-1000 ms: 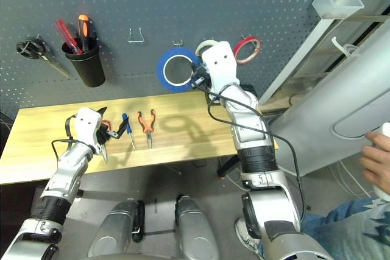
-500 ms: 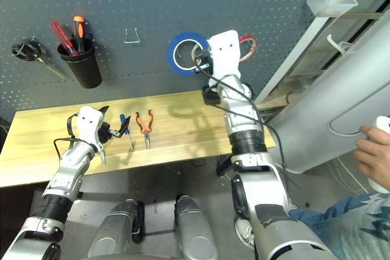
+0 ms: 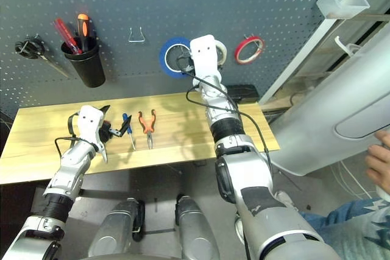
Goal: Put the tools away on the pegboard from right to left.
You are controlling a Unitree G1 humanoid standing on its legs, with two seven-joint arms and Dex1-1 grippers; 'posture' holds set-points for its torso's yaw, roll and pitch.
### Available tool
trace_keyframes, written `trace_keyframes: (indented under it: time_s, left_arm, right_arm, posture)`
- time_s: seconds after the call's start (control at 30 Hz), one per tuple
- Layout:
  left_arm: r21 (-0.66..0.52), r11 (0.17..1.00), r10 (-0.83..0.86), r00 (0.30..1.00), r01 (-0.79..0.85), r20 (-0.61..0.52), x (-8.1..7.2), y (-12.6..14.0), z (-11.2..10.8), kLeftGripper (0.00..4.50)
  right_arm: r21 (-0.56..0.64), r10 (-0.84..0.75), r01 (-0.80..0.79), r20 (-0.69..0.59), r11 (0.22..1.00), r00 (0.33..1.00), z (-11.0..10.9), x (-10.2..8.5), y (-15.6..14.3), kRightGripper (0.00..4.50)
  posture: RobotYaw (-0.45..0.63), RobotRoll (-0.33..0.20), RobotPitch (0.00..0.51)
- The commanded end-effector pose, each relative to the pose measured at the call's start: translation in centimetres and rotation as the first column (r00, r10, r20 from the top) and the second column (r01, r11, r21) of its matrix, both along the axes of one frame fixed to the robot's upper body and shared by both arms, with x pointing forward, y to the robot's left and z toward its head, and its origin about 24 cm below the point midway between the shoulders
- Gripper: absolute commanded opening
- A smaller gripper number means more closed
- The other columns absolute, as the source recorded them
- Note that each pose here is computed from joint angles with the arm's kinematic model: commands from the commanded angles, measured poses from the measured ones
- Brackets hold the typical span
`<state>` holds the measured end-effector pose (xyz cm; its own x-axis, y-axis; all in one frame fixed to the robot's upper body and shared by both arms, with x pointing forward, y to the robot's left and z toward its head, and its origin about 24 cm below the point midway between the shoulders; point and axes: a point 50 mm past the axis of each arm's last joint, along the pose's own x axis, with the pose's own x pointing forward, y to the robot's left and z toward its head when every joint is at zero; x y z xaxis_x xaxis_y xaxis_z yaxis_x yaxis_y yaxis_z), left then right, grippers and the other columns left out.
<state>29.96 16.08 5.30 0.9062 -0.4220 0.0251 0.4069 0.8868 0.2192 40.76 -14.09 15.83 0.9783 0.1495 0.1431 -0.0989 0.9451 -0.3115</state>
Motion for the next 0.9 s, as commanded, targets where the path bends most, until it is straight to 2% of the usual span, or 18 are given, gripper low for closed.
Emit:
trace_keyframes:
  time_s: [0.03,0.1,0.13,0.3,0.47,0.63,0.9]
  left_arm:
    - [0.007,0.999,-0.034,0.999,0.034,-0.019,-0.6,-0.4,-0.7,4.50]
    - [0.008,0.999,-0.039,0.999,0.039,-0.019,-0.6,-0.5,-0.7,4.50]
    - [0.008,0.999,-0.043,0.999,0.043,-0.019,-0.6,-0.5,-0.7,4.50]
    - [0.014,0.998,-0.064,0.998,0.064,-0.020,-0.8,-0.6,-0.8,4.50]
    - [0.020,0.997,-0.067,0.997,0.068,-0.022,-0.7,-0.5,-0.8,4.50]
    - [0.030,0.997,-0.075,0.997,0.075,-0.020,-0.4,-0.7,-0.6,4.50]
    - [0.048,0.996,-0.070,0.997,0.071,-0.022,-0.2,-0.8,-0.5,4.50]
  right_arm:
    - [0.006,0.018,-0.018,0.009,1.000,1.000,-0.4,-0.7,-0.7,3.69]
    - [0.003,0.047,-0.047,0.024,0.999,0.999,-0.3,-1.5,-0.8,4.39]
    - [-0.001,0.073,-0.073,0.028,0.997,0.997,-0.3,-2.1,-0.8,4.45]
    - [-0.032,0.210,-0.209,0.001,0.977,0.978,-0.9,-5.4,-0.2,4.45]
    - [-0.002,0.274,-0.278,-0.147,0.961,0.950,-3.6,-7.4,0.5,4.45]
    - [0.091,0.251,-0.234,-0.317,0.968,0.914,-6.2,-6.4,1.3,4.45]
    - [0.216,0.232,-0.147,-0.447,0.965,0.864,-7.7,-3.3,3.5,4.45]
  posture:
    - [0.08,0.000,0.157]
    - [0.07,0.000,0.159]
    - [0.07,0.000,0.161]
    - [0.06,0.000,0.168]
    - [0.05,0.000,0.171]
    - [0.06,0.000,0.175]
    - [0.08,0.000,0.188]
